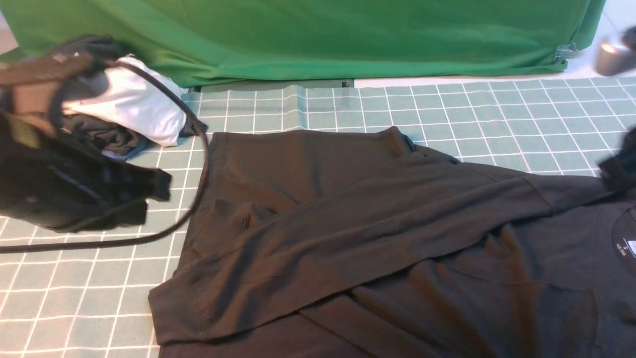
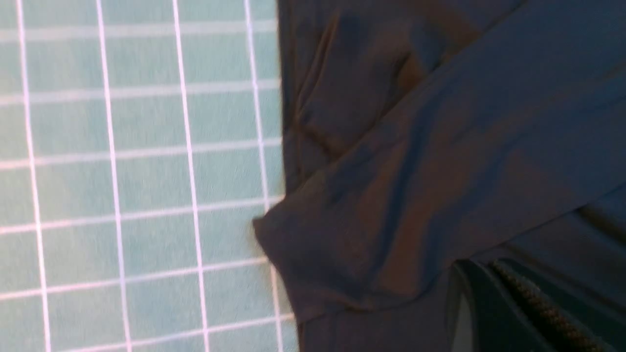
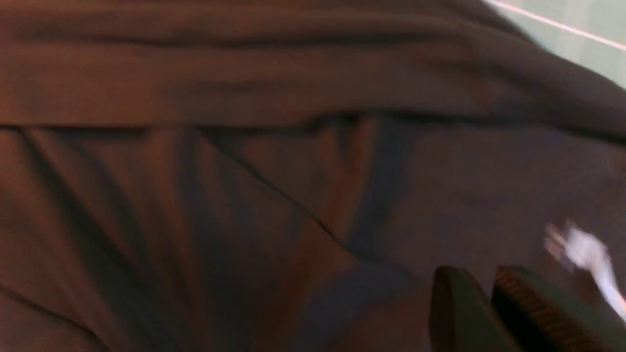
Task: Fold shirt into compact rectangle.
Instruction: 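Grasp the near edge of the shirt at its hem and shoulder corners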
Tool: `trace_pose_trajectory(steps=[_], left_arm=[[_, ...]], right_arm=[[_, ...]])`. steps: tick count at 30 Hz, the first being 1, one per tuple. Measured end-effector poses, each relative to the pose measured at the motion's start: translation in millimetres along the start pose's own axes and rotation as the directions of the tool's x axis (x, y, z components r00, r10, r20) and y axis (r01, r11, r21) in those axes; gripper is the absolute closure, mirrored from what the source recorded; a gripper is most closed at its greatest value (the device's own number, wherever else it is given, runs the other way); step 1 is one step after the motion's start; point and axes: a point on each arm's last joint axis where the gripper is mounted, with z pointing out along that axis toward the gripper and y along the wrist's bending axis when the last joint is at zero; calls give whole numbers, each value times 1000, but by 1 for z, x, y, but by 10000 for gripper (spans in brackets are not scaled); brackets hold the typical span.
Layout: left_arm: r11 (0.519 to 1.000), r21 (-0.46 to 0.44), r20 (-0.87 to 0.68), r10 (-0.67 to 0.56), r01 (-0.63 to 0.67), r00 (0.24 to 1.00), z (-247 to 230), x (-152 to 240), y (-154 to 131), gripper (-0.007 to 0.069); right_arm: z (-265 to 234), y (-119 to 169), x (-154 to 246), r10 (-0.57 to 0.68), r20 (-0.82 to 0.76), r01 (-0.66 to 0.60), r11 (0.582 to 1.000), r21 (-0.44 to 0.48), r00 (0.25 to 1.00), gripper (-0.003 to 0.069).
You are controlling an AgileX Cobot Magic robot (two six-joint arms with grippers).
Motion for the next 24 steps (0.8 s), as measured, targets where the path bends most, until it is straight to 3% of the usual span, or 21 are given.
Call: trace_pose_trajectory(steps=[4,9,16,24], left_arm=[[1000,18,67,4,-5,998,-16,4,0,617],[1000,25,90,4,-6,996,-23,6,0,617],[1000,23,84,4,-6,996,-22,6,0,614],[1000,22,79,2,-3,997,-22,6,0,614]], right_arm=[[23,-8,-33,-5,2,5,999,-37,1000,499],[81,-11,-94,-144,11,144,988,-57,990,338],[160,-11,-138,-180,-15,179,980,-82,983,263],[214,-17,-150,-182,-72,175,980,-100,981,225]])
